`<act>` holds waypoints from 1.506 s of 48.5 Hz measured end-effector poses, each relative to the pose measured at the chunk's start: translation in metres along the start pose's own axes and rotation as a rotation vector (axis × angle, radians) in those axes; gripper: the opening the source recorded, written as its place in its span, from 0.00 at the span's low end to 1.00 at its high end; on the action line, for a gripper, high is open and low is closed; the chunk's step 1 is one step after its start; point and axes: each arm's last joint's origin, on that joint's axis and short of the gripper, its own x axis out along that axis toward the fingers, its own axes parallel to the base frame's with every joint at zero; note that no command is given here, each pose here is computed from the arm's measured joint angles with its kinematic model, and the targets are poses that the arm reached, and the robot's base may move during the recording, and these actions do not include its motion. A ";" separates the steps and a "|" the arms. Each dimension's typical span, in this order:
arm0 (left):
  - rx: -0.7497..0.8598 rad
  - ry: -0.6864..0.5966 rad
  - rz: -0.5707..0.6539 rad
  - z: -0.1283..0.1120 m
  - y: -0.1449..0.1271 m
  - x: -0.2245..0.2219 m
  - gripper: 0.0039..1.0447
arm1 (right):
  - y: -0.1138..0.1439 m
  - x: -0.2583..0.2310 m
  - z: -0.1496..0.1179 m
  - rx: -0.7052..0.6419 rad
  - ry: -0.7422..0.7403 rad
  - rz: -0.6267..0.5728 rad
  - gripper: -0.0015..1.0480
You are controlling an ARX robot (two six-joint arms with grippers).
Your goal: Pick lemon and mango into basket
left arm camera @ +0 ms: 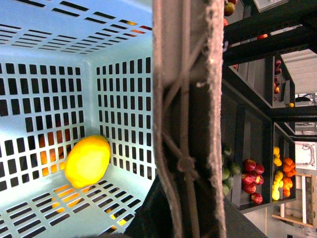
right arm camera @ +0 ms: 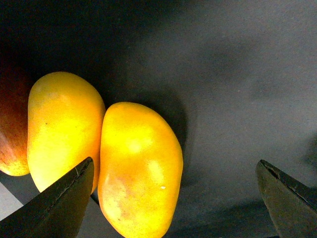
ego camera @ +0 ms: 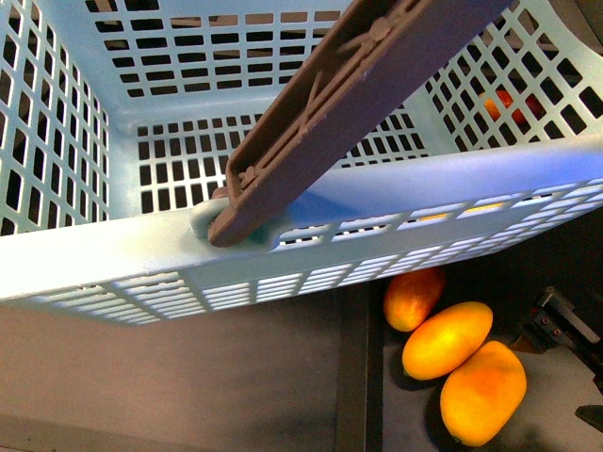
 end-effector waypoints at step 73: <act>0.000 0.000 0.000 0.000 0.000 0.000 0.04 | 0.028 0.050 -0.020 -0.073 0.113 0.002 0.59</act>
